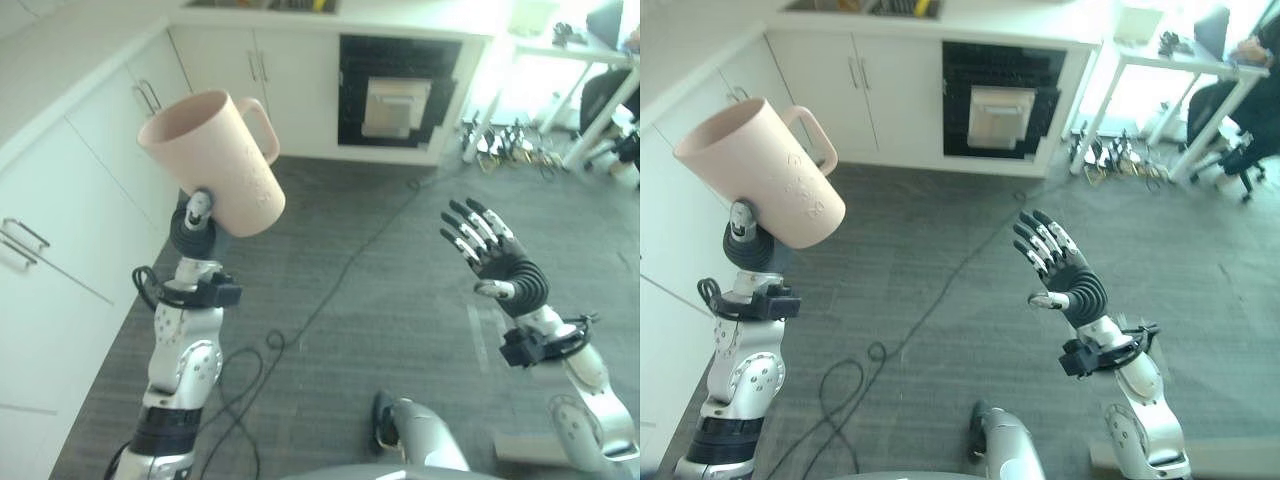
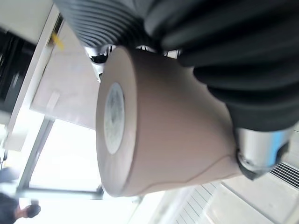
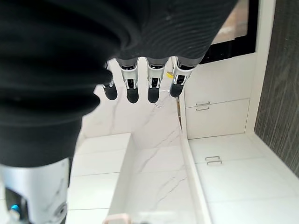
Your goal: Place the dishes in the dishwasher.
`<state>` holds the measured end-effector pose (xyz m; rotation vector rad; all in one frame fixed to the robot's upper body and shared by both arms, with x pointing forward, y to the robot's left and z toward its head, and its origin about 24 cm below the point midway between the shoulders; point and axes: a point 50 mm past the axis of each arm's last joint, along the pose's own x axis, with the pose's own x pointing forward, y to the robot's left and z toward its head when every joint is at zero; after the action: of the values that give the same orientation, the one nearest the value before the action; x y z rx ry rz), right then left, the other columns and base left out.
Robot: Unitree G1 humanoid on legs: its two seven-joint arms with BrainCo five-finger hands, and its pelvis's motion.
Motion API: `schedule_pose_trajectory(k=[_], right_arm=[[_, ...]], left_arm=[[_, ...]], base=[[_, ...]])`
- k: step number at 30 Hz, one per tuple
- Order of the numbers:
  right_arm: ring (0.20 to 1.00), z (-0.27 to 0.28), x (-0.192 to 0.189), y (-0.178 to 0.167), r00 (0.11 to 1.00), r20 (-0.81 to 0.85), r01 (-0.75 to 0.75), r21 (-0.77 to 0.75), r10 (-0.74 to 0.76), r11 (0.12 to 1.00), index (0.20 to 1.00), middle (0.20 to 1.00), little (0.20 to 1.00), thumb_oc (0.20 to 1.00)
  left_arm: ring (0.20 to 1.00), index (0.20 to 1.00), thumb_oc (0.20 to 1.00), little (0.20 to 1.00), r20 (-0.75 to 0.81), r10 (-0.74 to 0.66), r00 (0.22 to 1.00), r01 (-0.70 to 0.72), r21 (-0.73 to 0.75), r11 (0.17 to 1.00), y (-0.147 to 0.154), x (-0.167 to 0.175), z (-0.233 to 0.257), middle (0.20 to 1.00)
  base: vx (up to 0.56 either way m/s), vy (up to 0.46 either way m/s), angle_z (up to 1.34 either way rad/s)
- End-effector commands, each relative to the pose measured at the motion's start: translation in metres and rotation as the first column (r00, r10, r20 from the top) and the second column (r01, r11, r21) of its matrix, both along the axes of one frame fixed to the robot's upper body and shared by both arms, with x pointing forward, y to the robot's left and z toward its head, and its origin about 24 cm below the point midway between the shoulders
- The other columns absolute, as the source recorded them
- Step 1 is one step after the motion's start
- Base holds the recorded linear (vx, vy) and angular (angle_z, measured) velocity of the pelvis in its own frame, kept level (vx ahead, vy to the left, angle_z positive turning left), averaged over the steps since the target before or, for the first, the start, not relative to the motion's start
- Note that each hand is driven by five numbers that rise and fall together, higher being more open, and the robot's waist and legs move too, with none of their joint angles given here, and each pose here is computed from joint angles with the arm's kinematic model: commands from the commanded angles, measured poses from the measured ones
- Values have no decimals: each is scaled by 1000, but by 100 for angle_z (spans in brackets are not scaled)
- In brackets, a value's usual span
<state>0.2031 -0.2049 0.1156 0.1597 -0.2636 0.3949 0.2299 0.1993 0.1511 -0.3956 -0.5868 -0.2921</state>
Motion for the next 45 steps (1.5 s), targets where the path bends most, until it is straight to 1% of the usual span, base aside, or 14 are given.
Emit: schedule_pose_trajectory(k=[1,3,5,9,14,16,21,26,36,39,45], right_arm=[[1000,28,6,0,986,162,22,84,-35,996,1000,1000,1000,1000],[1000,32,8,1,984,172,30,81,-44,996,1000,1000,1000,1000],[1000,36,9,-4,983,180,30,59,-41,998,1000,1000,1000,1000],[1000,39,13,-6,987,160,27,37,-33,999,1000,1000,1000,1000],[1000,39,15,-4,986,167,9,18,-12,1000,1000,1000,1000,1000],[1000,39,20,-3,983,180,27,-10,-25,1000,1000,1000,1000,1000],[1000,44,21,-3,980,197,8,-15,-4,1000,1000,1000,1000,1000],[1000,48,27,4,977,211,-8,-23,13,1000,1000,1000,1000,1000],[1000,47,24,7,977,210,-42,9,39,999,1000,1000,1000,1000],[1000,43,23,11,977,203,-67,7,64,998,1000,1000,1000,1000],[1000,44,26,26,974,209,-93,27,85,995,1000,1000,1000,1000]], left_arm=[[200,200,200,200,144,-56,988,43,93,995,-9,-5,28,200],[200,200,200,200,155,-63,986,49,95,994,-9,-6,28,200],[200,200,200,200,173,-53,984,38,88,995,-1,-9,31,200],[200,200,200,200,164,-30,986,25,32,999,3,-8,32,200],[200,200,200,200,162,-23,986,18,30,999,-3,-8,29,200],[200,200,200,200,148,-30,988,27,23,999,-7,-3,25,200],[200,200,200,200,163,-10,987,5,29,1000,0,-8,25,200],[200,200,200,200,205,17,979,-22,26,999,-2,-8,30,200],[200,200,200,200,219,21,975,-39,80,996,-2,-1,37,200],[200,200,200,200,226,26,974,-47,90,995,1,-3,38,200],[200,200,200,200,244,32,969,-64,125,990,-9,-2,41,200]], base=[[370,-129,111],[707,-331,117],[919,-545,66],[428,-303,54],[313,-281,-60],[333,-299,-84],[223,53,-71],[197,124,-64],[189,178,-6],[195,-76,-30],[193,-211,-10]])
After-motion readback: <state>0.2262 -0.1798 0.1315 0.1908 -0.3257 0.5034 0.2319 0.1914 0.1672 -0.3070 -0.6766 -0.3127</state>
